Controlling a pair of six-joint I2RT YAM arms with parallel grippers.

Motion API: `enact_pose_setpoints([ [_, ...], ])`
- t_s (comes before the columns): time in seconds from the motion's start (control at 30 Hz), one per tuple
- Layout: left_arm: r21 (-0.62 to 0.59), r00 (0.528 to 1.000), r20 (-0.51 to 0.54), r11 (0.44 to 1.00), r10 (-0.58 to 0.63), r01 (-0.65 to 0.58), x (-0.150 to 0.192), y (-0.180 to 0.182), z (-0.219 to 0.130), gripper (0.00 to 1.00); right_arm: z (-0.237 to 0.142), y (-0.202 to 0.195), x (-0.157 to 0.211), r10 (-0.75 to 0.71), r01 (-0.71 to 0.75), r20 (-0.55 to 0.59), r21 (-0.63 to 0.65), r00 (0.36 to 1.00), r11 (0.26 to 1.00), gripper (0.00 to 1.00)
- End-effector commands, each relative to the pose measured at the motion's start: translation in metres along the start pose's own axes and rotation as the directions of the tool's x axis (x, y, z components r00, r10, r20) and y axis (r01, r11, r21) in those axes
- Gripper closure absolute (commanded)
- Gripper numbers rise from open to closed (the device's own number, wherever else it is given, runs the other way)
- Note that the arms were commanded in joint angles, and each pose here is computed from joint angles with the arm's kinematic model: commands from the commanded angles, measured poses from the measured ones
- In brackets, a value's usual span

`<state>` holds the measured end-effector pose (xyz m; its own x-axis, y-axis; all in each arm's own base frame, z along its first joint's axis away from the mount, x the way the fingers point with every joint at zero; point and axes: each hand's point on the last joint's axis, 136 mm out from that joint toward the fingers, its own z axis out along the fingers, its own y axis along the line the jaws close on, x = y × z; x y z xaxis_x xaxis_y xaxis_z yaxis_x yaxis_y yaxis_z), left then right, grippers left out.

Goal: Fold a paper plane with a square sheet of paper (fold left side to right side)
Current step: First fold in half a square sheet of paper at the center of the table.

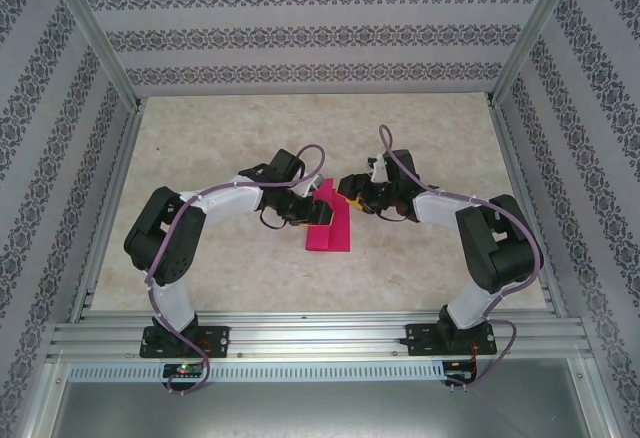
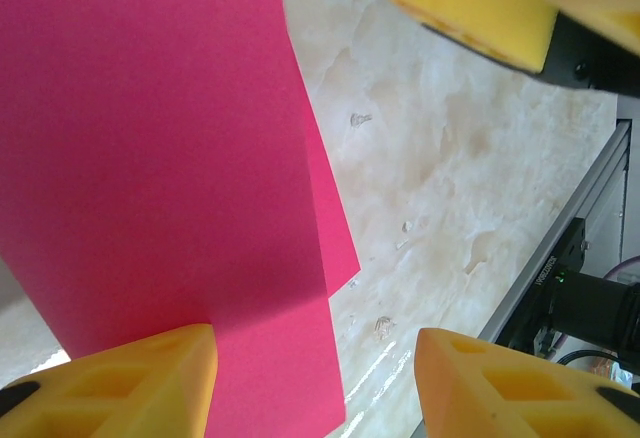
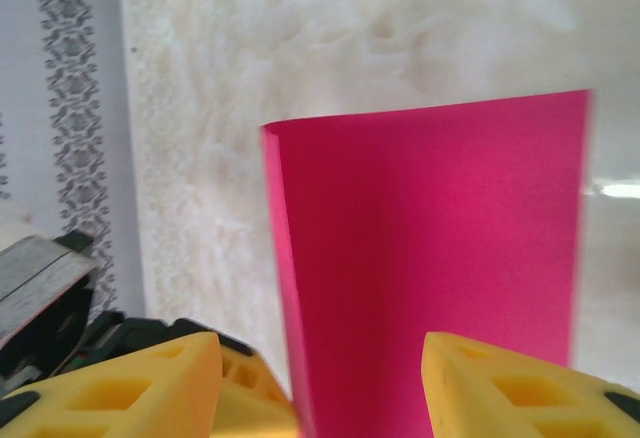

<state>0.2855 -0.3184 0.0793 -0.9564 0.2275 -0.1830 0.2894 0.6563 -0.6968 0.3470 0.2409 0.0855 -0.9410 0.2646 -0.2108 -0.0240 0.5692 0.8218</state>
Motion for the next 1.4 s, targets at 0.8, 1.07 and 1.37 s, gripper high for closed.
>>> enact_pose_setpoints([
  [0.8, -0.053, 0.992, 0.095, 0.995, 0.087, -0.082, -0.018, -0.021, -0.025, 0.40, 0.018, 0.000, -0.004, -0.029, 0.029, -0.038, 0.006, 0.999, 1.000, 1.00],
  [1.07, -0.253, 0.983, 0.186, 0.966, -0.014, 0.062, -0.020, 0.013, -0.045, 0.35, 0.011, -0.018, -0.012, -0.058, 0.061, -0.036, 0.083, 0.998, 0.995, 1.00],
  [1.37, -0.237, 0.982, 0.162, 0.962, -0.097, 0.134, -0.028, 0.028, -0.015, 0.36, 0.006, -0.030, -0.013, -0.077, 0.084, -0.049, 0.155, 0.996, 0.984, 1.00],
])
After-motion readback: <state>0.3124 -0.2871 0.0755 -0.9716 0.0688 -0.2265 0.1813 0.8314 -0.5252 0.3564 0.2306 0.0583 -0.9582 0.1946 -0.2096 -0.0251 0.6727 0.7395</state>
